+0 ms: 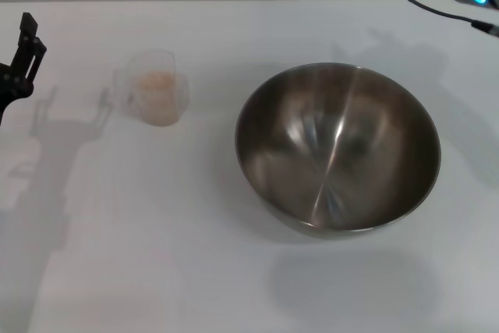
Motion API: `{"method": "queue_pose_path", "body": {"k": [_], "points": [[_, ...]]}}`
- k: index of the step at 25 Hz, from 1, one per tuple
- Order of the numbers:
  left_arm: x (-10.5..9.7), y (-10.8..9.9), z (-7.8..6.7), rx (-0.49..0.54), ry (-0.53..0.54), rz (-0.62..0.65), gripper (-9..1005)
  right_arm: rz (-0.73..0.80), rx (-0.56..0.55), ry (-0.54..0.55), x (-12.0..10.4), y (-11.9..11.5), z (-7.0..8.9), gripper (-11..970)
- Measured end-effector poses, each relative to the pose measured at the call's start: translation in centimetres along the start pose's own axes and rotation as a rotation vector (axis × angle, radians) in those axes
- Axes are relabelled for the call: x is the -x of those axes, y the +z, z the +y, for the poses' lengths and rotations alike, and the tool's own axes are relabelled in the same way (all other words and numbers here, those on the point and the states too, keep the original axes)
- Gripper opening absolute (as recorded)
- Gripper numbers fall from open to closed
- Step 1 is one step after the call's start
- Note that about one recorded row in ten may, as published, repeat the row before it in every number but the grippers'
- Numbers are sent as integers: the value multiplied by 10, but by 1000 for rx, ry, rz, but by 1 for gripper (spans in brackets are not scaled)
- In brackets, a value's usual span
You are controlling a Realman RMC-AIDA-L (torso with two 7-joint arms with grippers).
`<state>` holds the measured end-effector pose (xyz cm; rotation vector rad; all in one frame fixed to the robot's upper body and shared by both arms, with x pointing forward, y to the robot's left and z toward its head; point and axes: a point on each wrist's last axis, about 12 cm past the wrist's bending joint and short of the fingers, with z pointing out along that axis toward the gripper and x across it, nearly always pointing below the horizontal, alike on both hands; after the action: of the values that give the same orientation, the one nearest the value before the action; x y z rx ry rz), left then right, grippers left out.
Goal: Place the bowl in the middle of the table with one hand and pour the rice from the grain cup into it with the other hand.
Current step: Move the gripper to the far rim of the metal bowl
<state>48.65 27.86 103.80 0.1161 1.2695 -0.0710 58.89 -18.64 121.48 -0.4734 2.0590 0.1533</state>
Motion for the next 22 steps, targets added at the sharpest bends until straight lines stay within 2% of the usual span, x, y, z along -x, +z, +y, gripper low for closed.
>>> {"method": "queue_pose_path", "body": {"k": [5,11,13,22], "points": [[0,0,4,17,8,1,831,196,70,-79,11,-10,10,755],[0,0,7,35,3,-1,831,363,112,-139,15,-16,9,755],[0,0,7,37,2,-1,831,431,112,-143,10,-15,4,755],[1,1,6,37,-1,-11,830,523,92,-132,-9,-9,-14,755]]}}
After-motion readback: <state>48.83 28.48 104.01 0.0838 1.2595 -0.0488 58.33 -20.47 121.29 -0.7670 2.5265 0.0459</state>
